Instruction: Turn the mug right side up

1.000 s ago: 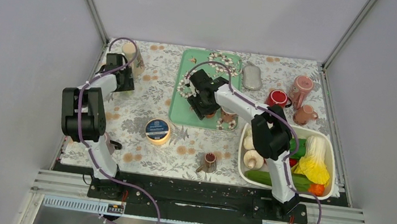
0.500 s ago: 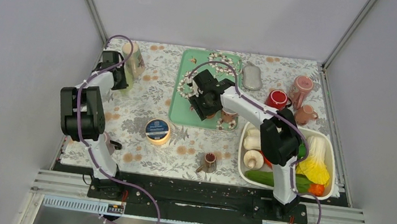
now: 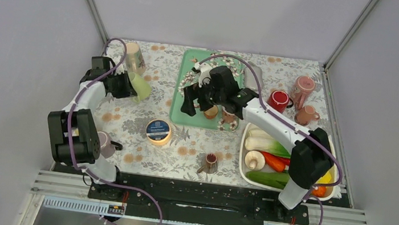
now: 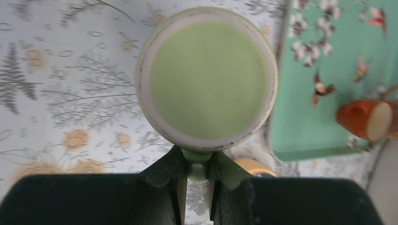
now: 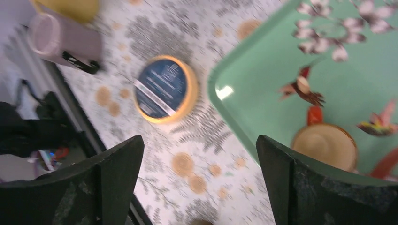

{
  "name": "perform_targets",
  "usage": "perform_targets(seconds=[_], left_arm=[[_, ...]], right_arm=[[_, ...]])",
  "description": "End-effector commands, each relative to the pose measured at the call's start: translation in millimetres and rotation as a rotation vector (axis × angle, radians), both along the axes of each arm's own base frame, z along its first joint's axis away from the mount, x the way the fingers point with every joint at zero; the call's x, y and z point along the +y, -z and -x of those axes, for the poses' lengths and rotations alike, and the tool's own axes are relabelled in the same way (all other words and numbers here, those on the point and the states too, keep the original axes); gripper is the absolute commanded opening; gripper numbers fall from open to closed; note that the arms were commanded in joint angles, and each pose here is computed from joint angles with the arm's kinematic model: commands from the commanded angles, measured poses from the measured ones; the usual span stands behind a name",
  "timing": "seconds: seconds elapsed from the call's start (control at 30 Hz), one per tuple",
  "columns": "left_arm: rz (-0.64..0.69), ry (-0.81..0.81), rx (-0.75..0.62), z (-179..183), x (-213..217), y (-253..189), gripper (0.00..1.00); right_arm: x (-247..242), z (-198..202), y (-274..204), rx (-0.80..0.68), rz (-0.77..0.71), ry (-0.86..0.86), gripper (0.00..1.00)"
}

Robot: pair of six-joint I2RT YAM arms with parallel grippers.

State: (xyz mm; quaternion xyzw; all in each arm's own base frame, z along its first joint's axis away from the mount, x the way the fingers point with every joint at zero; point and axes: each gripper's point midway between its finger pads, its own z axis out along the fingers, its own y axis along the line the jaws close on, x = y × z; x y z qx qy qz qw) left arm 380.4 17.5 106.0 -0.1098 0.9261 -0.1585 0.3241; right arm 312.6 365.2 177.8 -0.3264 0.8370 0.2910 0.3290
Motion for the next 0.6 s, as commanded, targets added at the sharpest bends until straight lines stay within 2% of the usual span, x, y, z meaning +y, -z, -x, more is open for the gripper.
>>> perform_targets(seconds=[0.0,0.1,0.27,0.57], left_arm=[[0.164,0.17,-0.195,-6,-42,-78,0.0],[0.185,0.224,-0.28,0,-57,-115,0.0],[0.241,0.315,-0.399,17,-84,-171,0.0],[0.369,0.454,-0.435,46,-132,-206,0.0]], right_arm=[[56,15,-74,0.008,-0.447,-0.093,1.0],[72,11,-96,0.052,-0.643,-0.073,0.99],[92,-3,-114,0.149,-0.853,-0.02,1.0],[104,-14,-164,0.17,-1.105,-0.056,0.97]])
